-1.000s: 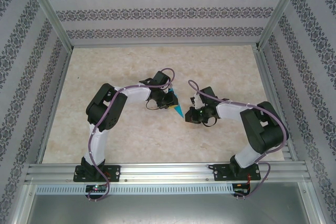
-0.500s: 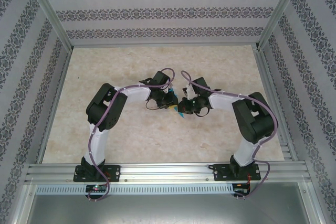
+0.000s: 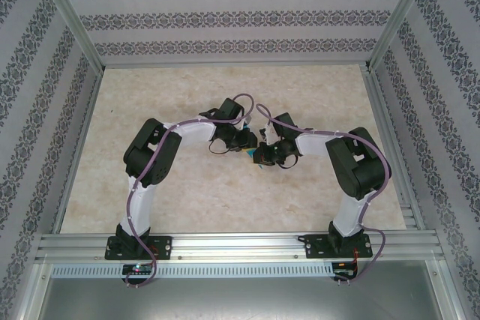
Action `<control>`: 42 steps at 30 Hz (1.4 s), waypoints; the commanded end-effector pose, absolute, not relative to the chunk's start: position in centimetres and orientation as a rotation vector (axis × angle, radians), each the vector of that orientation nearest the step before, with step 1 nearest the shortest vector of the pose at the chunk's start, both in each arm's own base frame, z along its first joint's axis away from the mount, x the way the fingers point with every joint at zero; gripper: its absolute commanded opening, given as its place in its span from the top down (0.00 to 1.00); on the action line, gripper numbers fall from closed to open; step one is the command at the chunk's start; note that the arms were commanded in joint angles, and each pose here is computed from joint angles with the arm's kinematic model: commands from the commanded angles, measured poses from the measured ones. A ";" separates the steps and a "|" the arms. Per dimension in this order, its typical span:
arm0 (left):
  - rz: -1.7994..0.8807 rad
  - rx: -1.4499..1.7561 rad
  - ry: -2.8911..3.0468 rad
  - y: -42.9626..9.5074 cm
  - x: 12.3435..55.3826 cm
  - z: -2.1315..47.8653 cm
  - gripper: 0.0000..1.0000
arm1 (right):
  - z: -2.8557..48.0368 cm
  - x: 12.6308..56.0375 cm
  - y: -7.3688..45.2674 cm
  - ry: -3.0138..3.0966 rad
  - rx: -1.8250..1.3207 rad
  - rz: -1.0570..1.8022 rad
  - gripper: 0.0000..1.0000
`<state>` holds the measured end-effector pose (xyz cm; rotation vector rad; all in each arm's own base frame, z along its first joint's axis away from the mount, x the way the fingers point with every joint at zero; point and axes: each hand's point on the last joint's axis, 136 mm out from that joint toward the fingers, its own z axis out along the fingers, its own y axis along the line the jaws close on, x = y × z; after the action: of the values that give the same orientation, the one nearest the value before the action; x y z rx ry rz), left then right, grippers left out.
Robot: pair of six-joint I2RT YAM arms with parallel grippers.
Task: Fold a paper plane with a square sheet of paper (pick it up from the middle)
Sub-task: Fold the wing for the fifth time at the center of the table.
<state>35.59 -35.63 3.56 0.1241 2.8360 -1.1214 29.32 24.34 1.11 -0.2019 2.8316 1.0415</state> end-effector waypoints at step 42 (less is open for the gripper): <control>-0.699 -0.073 2.842 -23.1 44.2 -0.5 0.85 | -6.2 23.8 19.5 3.171 0.013 0.834 0.94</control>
<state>42.10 -27.35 2.12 0.0409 2.8119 -0.9094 29.06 24.31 0.77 -0.1700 2.8282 1.1829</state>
